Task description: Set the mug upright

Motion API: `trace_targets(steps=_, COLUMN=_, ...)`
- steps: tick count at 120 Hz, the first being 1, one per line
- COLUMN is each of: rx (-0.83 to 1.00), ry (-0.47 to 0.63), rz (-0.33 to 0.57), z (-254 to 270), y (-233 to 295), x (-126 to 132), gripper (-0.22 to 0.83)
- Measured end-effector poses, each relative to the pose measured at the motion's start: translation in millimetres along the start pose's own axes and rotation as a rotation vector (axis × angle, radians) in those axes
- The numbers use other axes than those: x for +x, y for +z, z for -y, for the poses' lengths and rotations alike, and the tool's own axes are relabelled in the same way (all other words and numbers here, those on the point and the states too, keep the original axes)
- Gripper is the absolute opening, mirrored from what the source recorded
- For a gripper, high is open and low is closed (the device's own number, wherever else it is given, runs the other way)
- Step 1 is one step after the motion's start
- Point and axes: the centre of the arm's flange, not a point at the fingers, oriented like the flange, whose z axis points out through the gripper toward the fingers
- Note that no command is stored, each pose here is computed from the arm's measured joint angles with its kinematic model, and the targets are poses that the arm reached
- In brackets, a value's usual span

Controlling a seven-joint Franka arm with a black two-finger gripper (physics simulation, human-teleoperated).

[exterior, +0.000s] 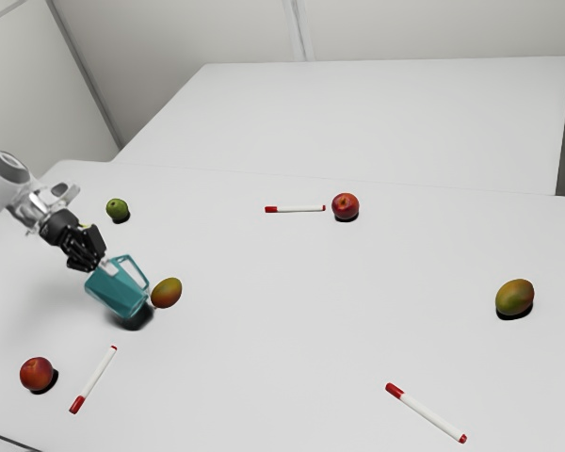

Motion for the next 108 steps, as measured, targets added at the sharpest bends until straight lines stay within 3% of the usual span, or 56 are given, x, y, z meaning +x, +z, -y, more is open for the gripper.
trace_targets(steps=19, rx=0.101, ry=0.093, rz=-0.007, z=-60, y=-13, x=0, gripper=-0.15)
trace_targets(steps=49, rx=0.429, ry=0.303, rz=0.017, z=-167, y=12, x=3, gripper=-0.15)
trace_targets(steps=83, rx=0.724, ry=0.473, rz=0.034, z=-220, y=54, x=22, gripper=-0.15)
trace_targets(steps=108, rx=0.808, ry=0.532, rz=0.043, z=-240, y=92, x=34, gripper=-0.15)
